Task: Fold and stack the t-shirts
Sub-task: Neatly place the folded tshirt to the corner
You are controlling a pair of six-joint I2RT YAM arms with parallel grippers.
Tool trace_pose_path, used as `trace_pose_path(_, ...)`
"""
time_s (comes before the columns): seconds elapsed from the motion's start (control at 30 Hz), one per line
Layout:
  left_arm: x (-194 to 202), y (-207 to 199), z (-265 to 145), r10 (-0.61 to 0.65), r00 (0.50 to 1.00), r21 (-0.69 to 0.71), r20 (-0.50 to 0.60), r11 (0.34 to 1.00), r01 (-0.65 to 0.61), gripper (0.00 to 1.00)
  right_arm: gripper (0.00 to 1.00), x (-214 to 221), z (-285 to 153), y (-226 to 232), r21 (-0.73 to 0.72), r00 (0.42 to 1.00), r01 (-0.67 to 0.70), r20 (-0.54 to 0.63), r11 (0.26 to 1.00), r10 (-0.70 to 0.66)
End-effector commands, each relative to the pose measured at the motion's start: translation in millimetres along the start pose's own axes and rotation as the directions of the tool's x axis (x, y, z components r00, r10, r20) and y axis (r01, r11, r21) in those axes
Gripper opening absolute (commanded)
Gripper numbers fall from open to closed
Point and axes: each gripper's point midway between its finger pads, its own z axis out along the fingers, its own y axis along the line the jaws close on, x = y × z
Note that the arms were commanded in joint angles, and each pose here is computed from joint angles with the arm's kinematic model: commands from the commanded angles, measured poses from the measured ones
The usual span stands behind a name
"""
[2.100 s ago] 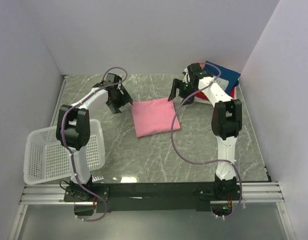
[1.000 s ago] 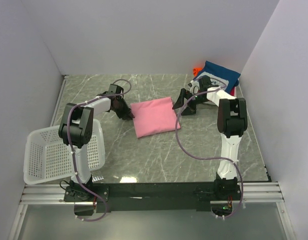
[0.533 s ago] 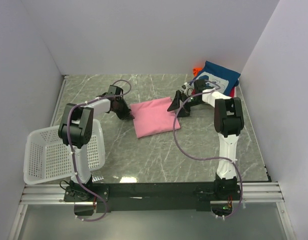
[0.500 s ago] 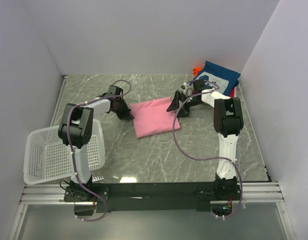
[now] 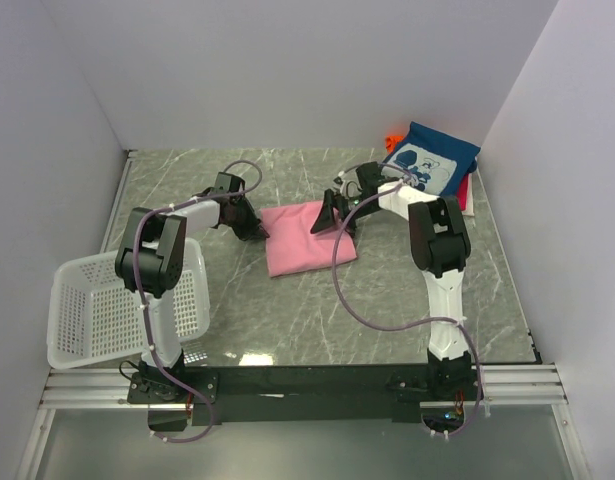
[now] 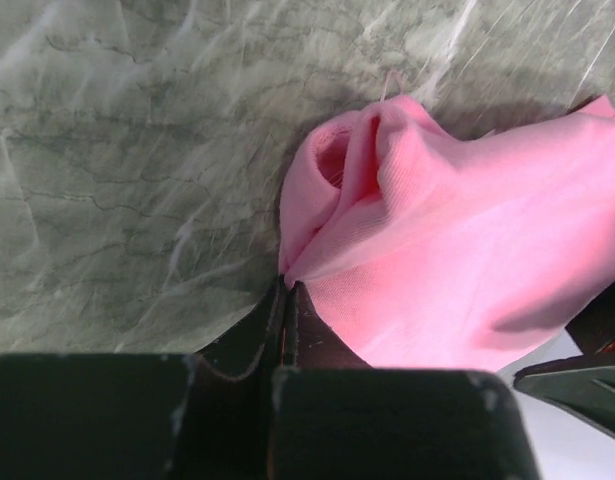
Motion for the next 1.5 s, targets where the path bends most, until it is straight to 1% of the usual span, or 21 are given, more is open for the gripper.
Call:
trace_pose_path(0.0,40.7,46.8,10.9,-0.004,0.995,-0.157,-0.103,0.988,-0.012,0.00,0.80,15.0,33.7,-43.7,0.171,0.999,-0.029,-0.023,0.985,0.033)
trace_pose_path(0.03,41.3,46.1,9.8,-0.004,0.995,-0.154,-0.104,0.988,-0.012,0.00,0.78,13.8,35.8,-40.4,0.175,1.000,-0.017,-0.017,0.984,0.020)
trace_pose_path(0.13,41.9,45.4,9.1,-0.003,0.995,-0.147,-0.104,0.989,-0.013,0.00,0.65,9.9,38.6,-34.4,0.194,1.000,-0.006,0.001,0.981,0.006)
trace_pose_path(0.17,42.8,44.8,9.2,0.000,0.994,-0.145,-0.108,0.989,-0.015,0.01,0.54,8.8,39.6,-34.2,0.204,1.000,-0.003,0.007,0.979,0.002)
trace_pose_path(0.23,41.8,41.5,8.4,0.001,0.994,-0.134,-0.106,0.991,-0.015,0.00,0.44,5.7,38.3,-29.1,0.214,1.000,0.002,0.020,0.977,-0.007)
trace_pose_path(0.27,41.0,38.6,7.4,0.001,0.994,-0.127,-0.107,0.992,-0.014,0.00,0.32,3.6,38.0,-27.7,0.222,0.999,0.010,0.027,0.975,-0.016)
trace_pose_path(0.3,39.5,36.8,6.3,0.005,0.994,-0.125,-0.105,0.992,-0.018,0.01,0.26,0.2,34.3,-27.7,0.238,0.999,0.006,0.043,0.971,-0.016)
trace_pose_path(0.33,35.7,33.2,3.2,0.007,0.995,-0.125,-0.098,0.992,-0.020,0.07,0.20,-2.7,32.2,-25.9,0.246,0.998,0.009,0.050,0.969,-0.022)
trace_pose_path(0.37,32.3,32.0,1.2,0.013,0.996,-0.131,-0.086,0.991,-0.025,0.11,0.09,-6.5,28.7,-28.8,0.276,0.997,0.014,0.063,0.961,-0.033)
trace_pose_path(0.43,24.4,27.9,-5.7,0.019,0.998,-0.134,-0.064,0.991,-0.027,0.24,0.00,-14.5,19.4,-23.2,0.305,0.996,0.025,0.076,0.952,-0.050)
trace_pose_path(0.47,17.5,22.1,-8.9,0.023,0.999,-0.126,-0.047,0.992,-0.029,0.38,0.00,-18.2,14.1,-24.0,0.322,0.995,0.024,0.082,0.947,-0.053)
trace_pose_path(0.5,13.8,20.9,-11.5,0.020,0.999,-0.127,-0.038,0.992,-0.024,0.45,0.00,-25.1,6.5,-27.1,0.360,0.992,0.034,0.098,0.932,-0.074)
trace_pose_path(0.53,7.0,17.2,-17.1,0.016,1.000,-0.121,-0.023,0.992,-0.019,0.55,0.00,-32.0,-1.9,-22.2,0.379,0.991,0.037,0.105,0.924,-0.083)
trace_pose_path(0.63,-9.5,13.9,-29.2,-0.001,1.000,-0.110,0.014,0.994,0.003,0.66,0.00,-53.5,-28.9,-22.2,0.451,0.984,0.048,0.133,0.891,-0.121)
trace_pose_path(0.67,-13.3,14.0,-32.6,-0.009,1.000,-0.107,0.022,0.994,0.011,0.68,0.00,-59.5,-36.6,-22.3,0.467,0.981,0.047,0.144,0.883,-0.128)
trace_pose_path(0.8,-30.8,15.4,-47.7,-0.022,0.998,-0.095,0.060,0.995,0.028,0.71,0.00,-85.0,-75.6,-29.9,0.529,0.973,0.027,0.182,0.848,-0.145)
trace_pose_path(0.83,-37.4,18.1,-51.2,-0.028,0.997,-0.100,0.076,0.994,0.036,0.71,0.00,-100.2,-88.4,-24.1,0.552,0.960,0.033,0.214,0.833,-0.180)
trace_pose_path(1.0,-48.7,32.7,-56.8,-0.045,0.995,-0.114,0.087,0.992,0.054,0.71,0.00,-127.2,-119.8,-40.7,0.619,0.944,-0.004,0.261,0.785,-0.201)
trace_pose_path(1.17,-58.6,48.4,-57.8,-0.079,0.992,-0.126,0.096,0.988,0.091,0.71,0.00,-156.3,-157.6,-44.6,0.677,0.897,-0.049,0.353,0.734,-0.266)
trace_pose_path(1.3,-63.2,56.7,-52.8,-0.096,0.991,-0.136,0.089,0.985,0.108,0.71,0.00,-178.3,-184.7,-37.5,0.693,0.842,-0.079,0.431,0.717,-0.324)
trace_pose_path(1.47,-68.4,60.4,-50.5,-0.100,0.991,-0.144,0.085,0.983,0.112,0.71,0.00,-206.3,-217.7,-12.5,0.679,0.753,-0.094,0.527,0.728,-0.394)
